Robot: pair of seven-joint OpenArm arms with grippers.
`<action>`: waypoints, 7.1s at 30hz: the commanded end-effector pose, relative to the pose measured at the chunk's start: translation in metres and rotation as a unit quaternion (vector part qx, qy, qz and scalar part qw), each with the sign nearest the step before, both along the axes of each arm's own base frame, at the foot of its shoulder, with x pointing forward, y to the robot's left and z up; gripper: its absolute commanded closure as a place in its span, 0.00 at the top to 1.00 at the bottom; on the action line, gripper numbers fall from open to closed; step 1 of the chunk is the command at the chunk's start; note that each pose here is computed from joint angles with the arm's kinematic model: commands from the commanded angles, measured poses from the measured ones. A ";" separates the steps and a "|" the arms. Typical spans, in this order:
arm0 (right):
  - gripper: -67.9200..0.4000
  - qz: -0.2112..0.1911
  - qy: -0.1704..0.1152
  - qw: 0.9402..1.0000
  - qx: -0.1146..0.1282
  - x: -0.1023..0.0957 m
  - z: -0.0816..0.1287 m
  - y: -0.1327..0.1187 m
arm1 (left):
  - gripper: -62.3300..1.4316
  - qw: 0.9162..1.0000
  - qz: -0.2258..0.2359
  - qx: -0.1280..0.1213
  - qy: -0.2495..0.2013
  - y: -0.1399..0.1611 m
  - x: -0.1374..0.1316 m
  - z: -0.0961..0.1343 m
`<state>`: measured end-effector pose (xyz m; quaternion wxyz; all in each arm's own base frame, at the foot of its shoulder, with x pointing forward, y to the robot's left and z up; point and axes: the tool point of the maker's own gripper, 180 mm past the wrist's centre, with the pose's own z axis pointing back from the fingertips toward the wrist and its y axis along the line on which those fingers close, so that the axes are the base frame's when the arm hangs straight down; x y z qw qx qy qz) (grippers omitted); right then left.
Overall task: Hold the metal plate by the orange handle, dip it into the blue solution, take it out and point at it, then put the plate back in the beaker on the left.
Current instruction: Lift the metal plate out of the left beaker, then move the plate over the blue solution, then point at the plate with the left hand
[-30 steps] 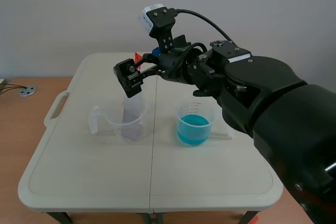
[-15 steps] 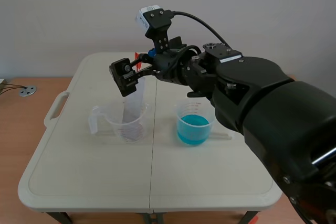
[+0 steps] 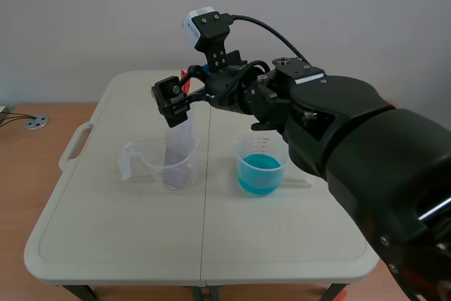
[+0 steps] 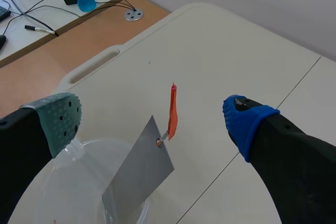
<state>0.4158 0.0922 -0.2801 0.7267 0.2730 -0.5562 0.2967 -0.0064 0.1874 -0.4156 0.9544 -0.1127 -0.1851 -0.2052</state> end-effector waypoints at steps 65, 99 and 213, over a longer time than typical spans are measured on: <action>0.02 0.159 -0.072 0.982 0.078 -0.038 0.065 0.024 | 0.05 1.000 -0.001 -0.011 -0.006 -0.006 0.003 0.004; 0.03 0.127 -0.198 0.971 0.035 -0.070 0.153 -0.013 | 0.05 0.991 0.005 -0.039 -0.125 -0.009 0.055 0.035; 0.02 0.015 -0.194 0.981 0.015 -0.083 0.165 -0.158 | 0.05 0.857 -0.193 -0.123 -0.461 -0.228 0.355 0.148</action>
